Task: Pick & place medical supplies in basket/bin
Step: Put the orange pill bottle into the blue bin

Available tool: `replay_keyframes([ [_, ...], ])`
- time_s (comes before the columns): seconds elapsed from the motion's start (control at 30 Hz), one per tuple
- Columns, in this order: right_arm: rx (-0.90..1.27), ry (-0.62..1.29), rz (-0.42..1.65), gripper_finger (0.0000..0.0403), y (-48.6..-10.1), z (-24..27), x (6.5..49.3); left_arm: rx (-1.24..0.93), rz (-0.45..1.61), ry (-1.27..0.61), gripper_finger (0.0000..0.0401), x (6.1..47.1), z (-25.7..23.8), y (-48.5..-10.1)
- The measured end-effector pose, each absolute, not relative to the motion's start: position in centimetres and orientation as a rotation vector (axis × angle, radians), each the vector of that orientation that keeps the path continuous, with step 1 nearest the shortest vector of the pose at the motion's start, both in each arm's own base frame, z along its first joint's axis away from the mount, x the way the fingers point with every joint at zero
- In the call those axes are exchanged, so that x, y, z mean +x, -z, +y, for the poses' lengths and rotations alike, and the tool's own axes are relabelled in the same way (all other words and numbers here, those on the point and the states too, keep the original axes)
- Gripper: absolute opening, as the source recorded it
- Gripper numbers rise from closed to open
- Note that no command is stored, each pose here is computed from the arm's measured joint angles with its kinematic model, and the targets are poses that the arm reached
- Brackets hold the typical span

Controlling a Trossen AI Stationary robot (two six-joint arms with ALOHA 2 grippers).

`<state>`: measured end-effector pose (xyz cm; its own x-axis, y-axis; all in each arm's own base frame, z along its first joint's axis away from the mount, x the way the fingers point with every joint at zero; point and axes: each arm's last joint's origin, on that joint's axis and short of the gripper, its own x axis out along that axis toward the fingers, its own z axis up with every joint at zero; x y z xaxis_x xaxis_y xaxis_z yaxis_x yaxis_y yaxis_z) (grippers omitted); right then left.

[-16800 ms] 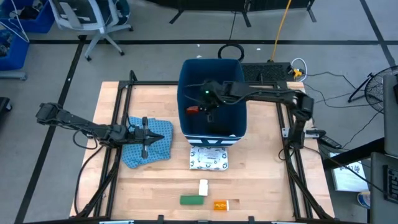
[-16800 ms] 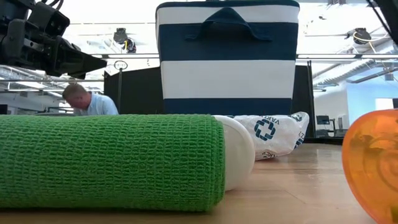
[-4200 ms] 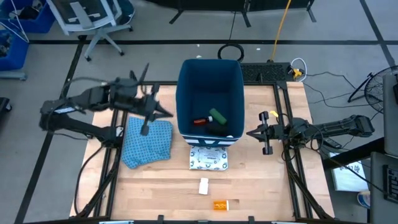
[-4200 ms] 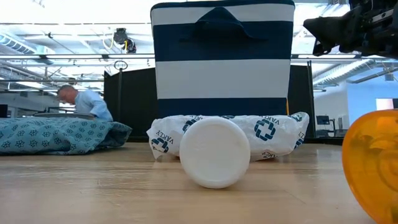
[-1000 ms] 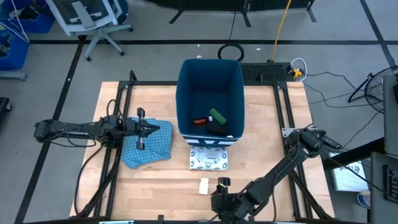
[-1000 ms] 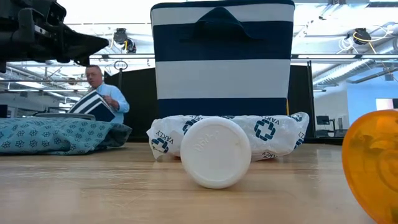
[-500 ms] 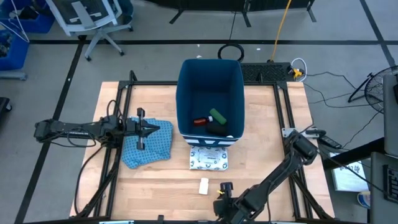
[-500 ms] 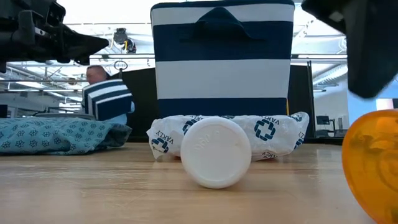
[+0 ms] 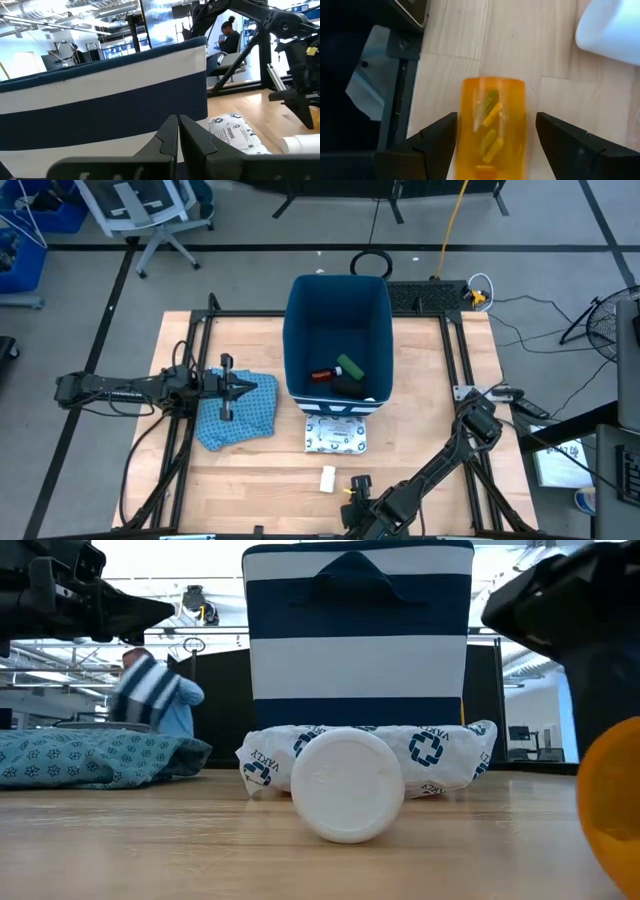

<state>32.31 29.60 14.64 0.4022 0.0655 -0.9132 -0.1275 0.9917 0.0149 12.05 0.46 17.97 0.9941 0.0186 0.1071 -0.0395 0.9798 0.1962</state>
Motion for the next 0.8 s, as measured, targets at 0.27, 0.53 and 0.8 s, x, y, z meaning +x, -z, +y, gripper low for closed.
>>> replay_keyframes([
  [0.27, -0.045, -0.109, 1.158, 0.0209, -14.6, 29.3, 32.5, 0.2, -0.105, -0.03, 0.0021, 12.1, 0.5, -18.0],
  [0.53, -0.025, -0.142, 1.177, 0.0158, -14.8, 28.8, 33.1, 0.2, -0.105, -0.03, 0.0021, 12.1, 0.5, -18.0],
  [0.8, -0.042, -0.202, 1.1, 0.018, -19.1, 27.6, 32.9, 0.199, -0.106, -0.03, 0.0021, 12.1, 0.5, -18.0],
])
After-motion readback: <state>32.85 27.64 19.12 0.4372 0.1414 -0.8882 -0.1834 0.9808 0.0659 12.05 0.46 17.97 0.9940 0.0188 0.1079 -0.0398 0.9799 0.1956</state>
